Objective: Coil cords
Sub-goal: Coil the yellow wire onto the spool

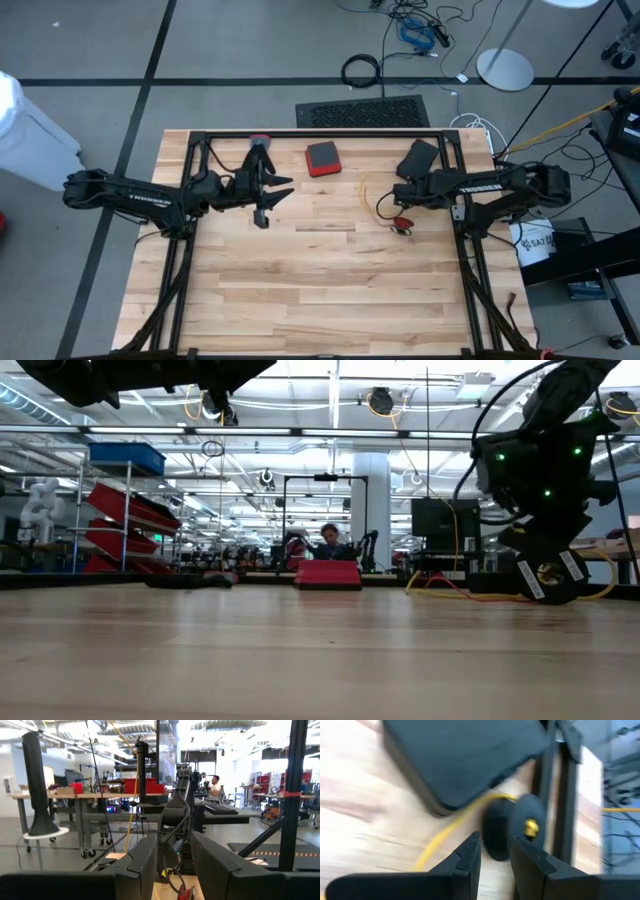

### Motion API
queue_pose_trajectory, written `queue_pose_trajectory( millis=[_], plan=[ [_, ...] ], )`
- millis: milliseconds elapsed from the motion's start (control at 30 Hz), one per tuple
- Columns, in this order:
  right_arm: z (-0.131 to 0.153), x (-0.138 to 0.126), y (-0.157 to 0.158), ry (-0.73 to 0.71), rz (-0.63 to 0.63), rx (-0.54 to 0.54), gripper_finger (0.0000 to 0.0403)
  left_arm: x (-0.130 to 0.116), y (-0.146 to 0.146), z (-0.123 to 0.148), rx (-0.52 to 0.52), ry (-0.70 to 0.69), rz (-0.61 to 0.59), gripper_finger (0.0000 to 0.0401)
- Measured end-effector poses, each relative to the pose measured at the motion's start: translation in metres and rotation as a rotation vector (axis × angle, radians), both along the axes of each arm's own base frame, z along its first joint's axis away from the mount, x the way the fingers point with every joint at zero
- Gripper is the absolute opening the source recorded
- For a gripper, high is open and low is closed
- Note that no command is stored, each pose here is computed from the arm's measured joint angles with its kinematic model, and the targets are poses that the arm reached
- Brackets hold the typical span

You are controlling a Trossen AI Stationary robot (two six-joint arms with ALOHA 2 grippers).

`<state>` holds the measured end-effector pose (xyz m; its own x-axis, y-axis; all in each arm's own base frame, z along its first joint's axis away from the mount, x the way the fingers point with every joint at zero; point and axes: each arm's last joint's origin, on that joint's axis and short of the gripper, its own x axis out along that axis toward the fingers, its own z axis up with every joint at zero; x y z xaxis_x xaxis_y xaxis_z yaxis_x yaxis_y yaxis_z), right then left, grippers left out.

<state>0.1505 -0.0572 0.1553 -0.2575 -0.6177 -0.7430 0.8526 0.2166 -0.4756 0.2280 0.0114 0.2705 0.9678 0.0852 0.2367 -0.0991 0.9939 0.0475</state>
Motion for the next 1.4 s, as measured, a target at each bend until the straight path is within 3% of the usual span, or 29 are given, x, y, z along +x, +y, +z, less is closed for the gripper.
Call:
queue_pose_trajectory(
  millis=[333,733,1267,1400],
  plan=[
    [-0.004,-0.003,-0.005,0.032,-0.082,-0.027,0.0096,0.000,0.000,0.000,0.009,0.001,0.002,0.0127],
    [-0.015,0.005,-0.015,0.067,-0.048,-0.022,0.0179,0.000,0.000,0.000,0.006,0.001,0.001,0.0127],
    [-0.032,-0.015,-0.020,0.108,-0.119,0.005,0.0126,0.000,0.000,0.000,0.005,0.001,0.001,0.0127],
    [-0.032,-0.015,-0.021,0.114,-0.116,-0.021,0.0095,0.000,0.000,0.000,0.005,0.001,0.001,0.0127]
  ],
)
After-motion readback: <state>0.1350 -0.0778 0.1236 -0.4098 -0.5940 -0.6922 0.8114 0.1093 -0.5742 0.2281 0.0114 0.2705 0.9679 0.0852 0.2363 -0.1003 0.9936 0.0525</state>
